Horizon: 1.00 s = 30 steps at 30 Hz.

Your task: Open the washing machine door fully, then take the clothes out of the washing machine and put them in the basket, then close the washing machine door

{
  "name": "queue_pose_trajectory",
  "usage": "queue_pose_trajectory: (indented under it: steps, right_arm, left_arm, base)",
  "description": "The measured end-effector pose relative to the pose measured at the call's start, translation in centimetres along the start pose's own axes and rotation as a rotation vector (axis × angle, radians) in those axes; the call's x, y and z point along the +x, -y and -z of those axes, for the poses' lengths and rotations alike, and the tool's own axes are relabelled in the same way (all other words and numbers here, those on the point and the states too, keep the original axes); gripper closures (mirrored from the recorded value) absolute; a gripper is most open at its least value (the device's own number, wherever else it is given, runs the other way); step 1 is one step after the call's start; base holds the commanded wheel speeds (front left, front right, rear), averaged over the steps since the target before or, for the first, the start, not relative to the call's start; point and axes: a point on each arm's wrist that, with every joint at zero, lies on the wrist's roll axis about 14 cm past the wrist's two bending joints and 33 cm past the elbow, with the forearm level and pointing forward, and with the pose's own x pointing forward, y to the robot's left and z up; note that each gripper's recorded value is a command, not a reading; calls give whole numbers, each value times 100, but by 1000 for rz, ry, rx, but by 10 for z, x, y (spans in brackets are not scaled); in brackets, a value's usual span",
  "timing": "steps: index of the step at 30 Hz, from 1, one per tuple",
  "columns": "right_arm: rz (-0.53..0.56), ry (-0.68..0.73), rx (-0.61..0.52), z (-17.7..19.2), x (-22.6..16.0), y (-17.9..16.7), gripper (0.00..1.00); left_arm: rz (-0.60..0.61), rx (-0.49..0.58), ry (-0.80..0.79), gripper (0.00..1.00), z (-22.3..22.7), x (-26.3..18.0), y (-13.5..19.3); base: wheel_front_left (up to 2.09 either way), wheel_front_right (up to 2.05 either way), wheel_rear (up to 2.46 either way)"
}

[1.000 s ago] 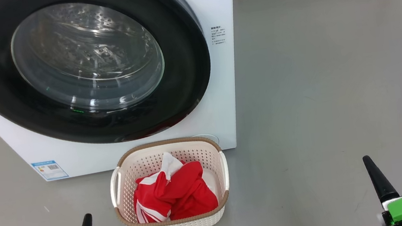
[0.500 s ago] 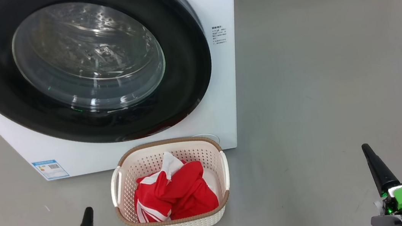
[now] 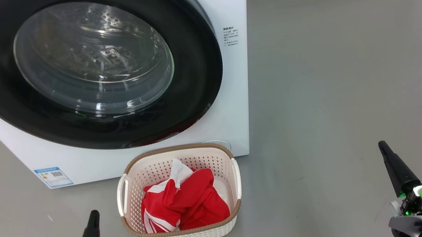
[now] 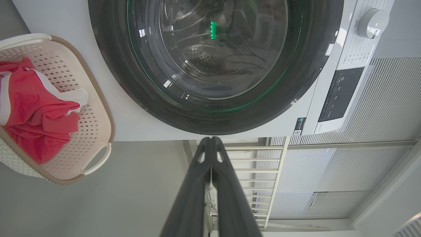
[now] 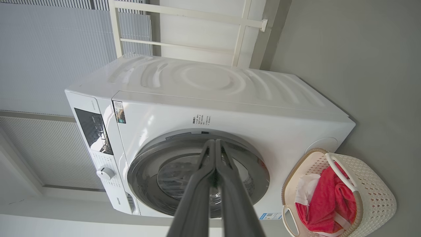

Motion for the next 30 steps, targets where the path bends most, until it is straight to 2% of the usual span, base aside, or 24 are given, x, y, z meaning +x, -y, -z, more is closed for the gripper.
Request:
queue_pose_trajectory:
  steps: [30]
  right_arm:
    - [-2, 0, 0, -1, 0, -1, 100]
  left_arm:
    - [1, 0, 1, 100, 0, 0, 0]
  base:
    - [0, 0, 0]
